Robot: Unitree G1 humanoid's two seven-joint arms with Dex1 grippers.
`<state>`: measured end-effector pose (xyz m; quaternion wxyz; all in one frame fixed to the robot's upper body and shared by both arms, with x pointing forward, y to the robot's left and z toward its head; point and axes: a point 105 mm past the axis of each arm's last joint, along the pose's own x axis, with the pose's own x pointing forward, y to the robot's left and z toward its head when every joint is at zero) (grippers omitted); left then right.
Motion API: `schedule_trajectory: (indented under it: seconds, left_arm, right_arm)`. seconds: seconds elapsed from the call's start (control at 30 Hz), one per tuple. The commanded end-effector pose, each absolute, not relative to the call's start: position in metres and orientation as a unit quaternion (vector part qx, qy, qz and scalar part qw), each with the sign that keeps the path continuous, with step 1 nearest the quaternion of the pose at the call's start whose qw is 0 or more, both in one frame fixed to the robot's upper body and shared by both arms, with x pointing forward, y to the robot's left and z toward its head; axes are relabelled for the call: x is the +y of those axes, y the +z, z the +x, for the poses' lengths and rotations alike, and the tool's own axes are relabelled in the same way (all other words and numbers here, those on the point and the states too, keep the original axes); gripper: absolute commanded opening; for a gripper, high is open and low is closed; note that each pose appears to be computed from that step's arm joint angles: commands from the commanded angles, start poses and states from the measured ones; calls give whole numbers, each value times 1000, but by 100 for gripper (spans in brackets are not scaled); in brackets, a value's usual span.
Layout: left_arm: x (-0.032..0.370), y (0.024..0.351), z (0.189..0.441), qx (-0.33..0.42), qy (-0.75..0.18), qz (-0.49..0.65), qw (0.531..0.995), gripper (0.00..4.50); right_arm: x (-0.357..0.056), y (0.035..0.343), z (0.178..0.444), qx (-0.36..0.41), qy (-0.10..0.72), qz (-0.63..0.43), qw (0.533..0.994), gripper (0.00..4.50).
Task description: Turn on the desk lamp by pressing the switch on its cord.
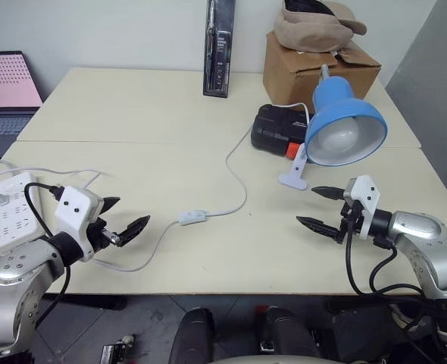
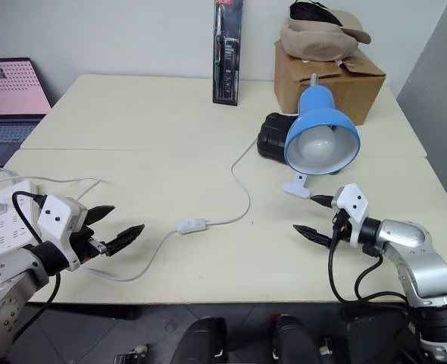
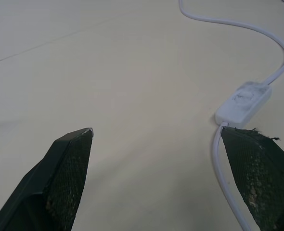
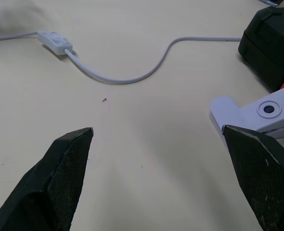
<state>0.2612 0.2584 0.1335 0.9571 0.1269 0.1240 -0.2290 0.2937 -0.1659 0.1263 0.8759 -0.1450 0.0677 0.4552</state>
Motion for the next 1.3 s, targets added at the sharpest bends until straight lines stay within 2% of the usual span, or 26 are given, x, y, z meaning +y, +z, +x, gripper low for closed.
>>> schedule_trajectory:
  seconds: [0.03, 0.3, 0.6, 0.83, 1.0, 1.3]
  left_arm:
    - [257, 153, 258, 90, -238, 131, 958, 438]
    - [255, 156, 260, 77, -244, 183, 949, 438]
    - [263, 163, 262, 57, -262, 172, 948, 438]
    - [263, 152, 266, 89, -289, 210, 930, 438]
    - [238, 142, 268, 132, -397, 185, 890, 438]
    - [218, 118, 293, 161, -474, 198, 843, 438]
  right_arm:
    - [-166, 141, 295, 41, 459, -154, 874, 450]
    - [-165, 140, 295, 44, 459, -149, 875, 450]
    - [-156, 137, 288, 57, 470, -116, 873, 450]
    - [-143, 147, 277, 74, 487, -83, 866, 450]
    - [-139, 142, 269, 107, 474, -102, 868, 450]
    - [-125, 139, 252, 129, 483, -97, 861, 450]
